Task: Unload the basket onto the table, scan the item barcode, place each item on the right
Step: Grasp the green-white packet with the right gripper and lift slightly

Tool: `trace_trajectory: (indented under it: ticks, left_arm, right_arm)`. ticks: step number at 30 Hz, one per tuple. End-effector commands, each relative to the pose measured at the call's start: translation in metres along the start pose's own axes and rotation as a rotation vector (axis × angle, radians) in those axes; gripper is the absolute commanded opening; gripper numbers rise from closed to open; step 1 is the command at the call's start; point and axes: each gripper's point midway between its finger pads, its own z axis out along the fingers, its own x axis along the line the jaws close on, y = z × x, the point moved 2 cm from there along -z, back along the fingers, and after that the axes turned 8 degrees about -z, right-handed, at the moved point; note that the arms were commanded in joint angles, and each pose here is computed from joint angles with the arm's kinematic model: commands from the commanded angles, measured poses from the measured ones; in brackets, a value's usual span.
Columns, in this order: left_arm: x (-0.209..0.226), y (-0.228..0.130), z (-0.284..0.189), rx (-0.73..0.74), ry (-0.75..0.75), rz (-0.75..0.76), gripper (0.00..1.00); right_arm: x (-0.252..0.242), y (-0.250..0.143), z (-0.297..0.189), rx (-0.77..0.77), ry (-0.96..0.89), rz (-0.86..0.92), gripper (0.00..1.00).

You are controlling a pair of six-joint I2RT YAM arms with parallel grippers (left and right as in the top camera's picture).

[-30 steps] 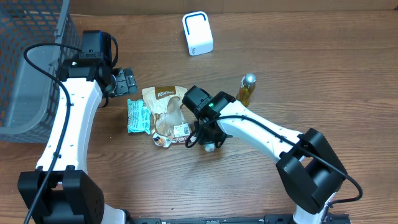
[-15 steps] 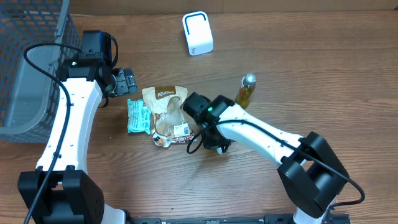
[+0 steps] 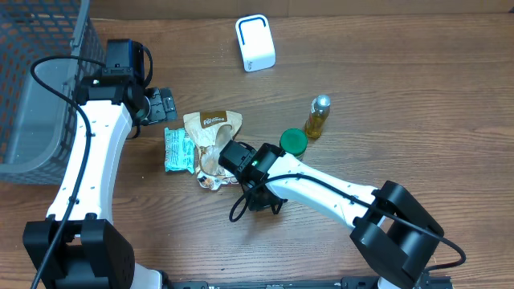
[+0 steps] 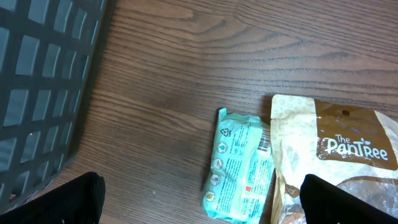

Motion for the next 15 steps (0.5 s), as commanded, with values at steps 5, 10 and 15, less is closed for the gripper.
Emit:
trace_trajectory:
  ticks: [5,10,15]
  left_arm:
    - [0.001,0.006,-0.004,-0.017,0.004,0.009,1.0]
    - [0.001,0.006,-0.004,-0.017,0.004,0.009,1.0]
    - [0.001,0.006,-0.004,-0.017,0.004,0.009,1.0]
  right_arm:
    - [-0.037,0.01,-0.026,0.023,0.013,0.117,0.29]
    - [-0.046,0.012,-0.016,0.039,0.07,0.127,0.28]
    - [-0.037,0.021,-0.009,0.004,0.141,0.102,0.28]
